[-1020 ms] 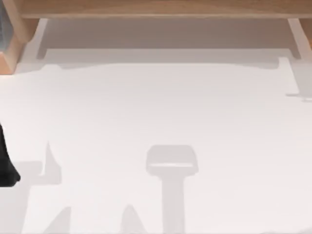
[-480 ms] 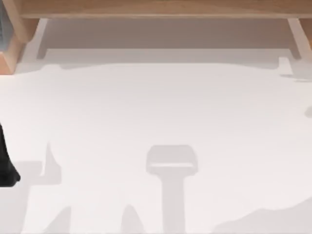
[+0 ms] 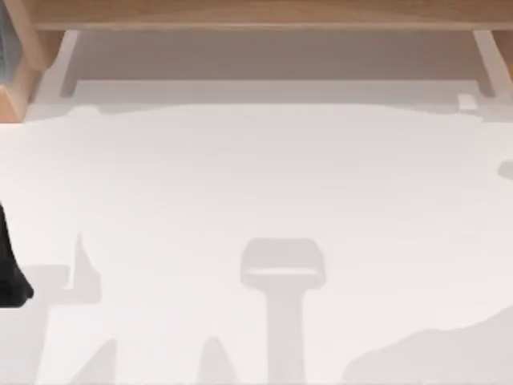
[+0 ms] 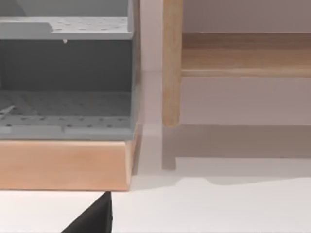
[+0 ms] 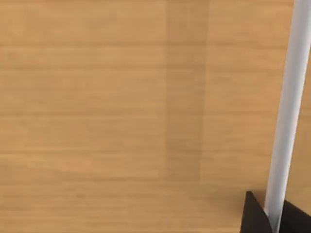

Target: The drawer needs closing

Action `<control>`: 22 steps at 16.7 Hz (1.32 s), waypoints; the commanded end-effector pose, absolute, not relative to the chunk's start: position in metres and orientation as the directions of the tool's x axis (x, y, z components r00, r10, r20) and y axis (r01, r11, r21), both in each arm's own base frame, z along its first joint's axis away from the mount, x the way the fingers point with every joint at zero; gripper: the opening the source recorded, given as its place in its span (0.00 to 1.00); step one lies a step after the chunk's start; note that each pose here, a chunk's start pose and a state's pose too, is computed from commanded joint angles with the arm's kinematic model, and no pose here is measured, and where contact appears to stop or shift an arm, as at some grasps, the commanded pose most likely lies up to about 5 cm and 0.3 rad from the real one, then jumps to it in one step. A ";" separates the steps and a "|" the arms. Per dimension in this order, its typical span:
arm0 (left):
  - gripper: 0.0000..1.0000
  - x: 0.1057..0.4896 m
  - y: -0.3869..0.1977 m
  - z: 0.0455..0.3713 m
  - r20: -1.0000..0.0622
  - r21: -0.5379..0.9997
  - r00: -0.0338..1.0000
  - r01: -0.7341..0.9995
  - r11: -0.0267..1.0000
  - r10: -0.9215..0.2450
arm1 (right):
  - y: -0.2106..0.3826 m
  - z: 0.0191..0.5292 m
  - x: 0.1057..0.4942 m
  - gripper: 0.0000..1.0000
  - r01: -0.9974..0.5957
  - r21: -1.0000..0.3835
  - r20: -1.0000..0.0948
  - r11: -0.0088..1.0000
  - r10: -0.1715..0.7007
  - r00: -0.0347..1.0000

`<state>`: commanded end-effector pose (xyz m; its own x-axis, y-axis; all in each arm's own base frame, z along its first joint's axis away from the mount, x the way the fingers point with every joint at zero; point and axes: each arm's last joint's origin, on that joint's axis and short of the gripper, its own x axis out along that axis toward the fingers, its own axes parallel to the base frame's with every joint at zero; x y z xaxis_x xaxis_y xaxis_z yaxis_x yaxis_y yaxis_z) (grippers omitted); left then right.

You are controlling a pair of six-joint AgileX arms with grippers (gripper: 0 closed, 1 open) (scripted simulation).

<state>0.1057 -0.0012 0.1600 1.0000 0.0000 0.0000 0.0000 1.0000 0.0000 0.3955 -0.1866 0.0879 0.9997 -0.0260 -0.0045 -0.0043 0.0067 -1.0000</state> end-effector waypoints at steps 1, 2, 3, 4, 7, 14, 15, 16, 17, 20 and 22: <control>1.00 0.106 -0.001 0.160 0.000 0.000 1.000 0.000 1.000 0.000 | -0.187 0.089 0.404 0.00 0.000 -1.000 0.000 0.004 -0.025 1.000; 1.00 0.106 -0.001 0.160 0.000 0.000 1.000 0.000 1.000 0.000 | -0.187 0.090 0.413 0.00 0.004 -1.000 0.004 0.003 -0.024 1.000; 1.00 0.106 -0.001 0.160 0.000 0.000 1.000 0.000 1.000 0.000 | -0.187 0.091 0.420 0.00 0.004 -1.000 0.004 0.004 -0.023 1.000; 1.00 0.106 -0.001 0.160 0.000 0.000 1.000 0.000 1.000 0.000 | -0.186 0.090 0.427 0.00 0.002 -1.000 0.002 0.006 -0.024 1.000; 1.00 0.106 -0.001 0.160 0.000 0.000 1.000 0.000 1.000 0.000 | -0.185 0.088 0.435 0.00 -0.007 -1.000 -0.007 0.011 -0.025 1.000; 1.00 0.106 -0.001 0.160 0.000 0.000 1.000 0.000 1.000 0.000 | -0.185 0.088 0.435 0.30 -0.007 -1.000 -0.007 0.011 -0.025 1.000; 1.00 0.106 -0.001 0.160 0.000 0.000 1.000 0.000 1.000 0.000 | -0.185 0.088 0.435 0.38 -0.007 -1.000 -0.007 0.011 -0.025 1.000; 1.00 0.106 -0.001 0.160 0.000 0.000 1.000 0.000 1.000 0.000 | -0.185 0.088 0.435 0.45 -0.007 -1.000 -0.007 0.011 -0.025 1.000; 1.00 0.106 -0.001 0.160 0.000 0.000 1.000 0.000 1.000 0.000 | -0.185 0.088 0.435 0.53 -0.007 -1.000 -0.007 0.011 -0.025 1.000; 1.00 0.106 -0.001 0.160 0.000 0.000 1.000 0.000 1.000 0.000 | -0.185 0.088 0.435 0.75 -0.007 -1.000 -0.007 0.011 -0.025 1.000; 1.00 0.106 -0.001 0.160 0.000 0.000 1.000 0.000 1.000 0.000 | -0.185 0.088 0.435 0.90 -0.007 -1.000 -0.007 0.011 -0.025 1.000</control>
<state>0.1057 -0.0012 0.1600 1.0000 0.0000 0.0000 0.0000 1.0000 0.0000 0.4351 -0.1852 0.0883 0.9997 -0.0253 -0.0071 -0.0068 0.0107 -0.9999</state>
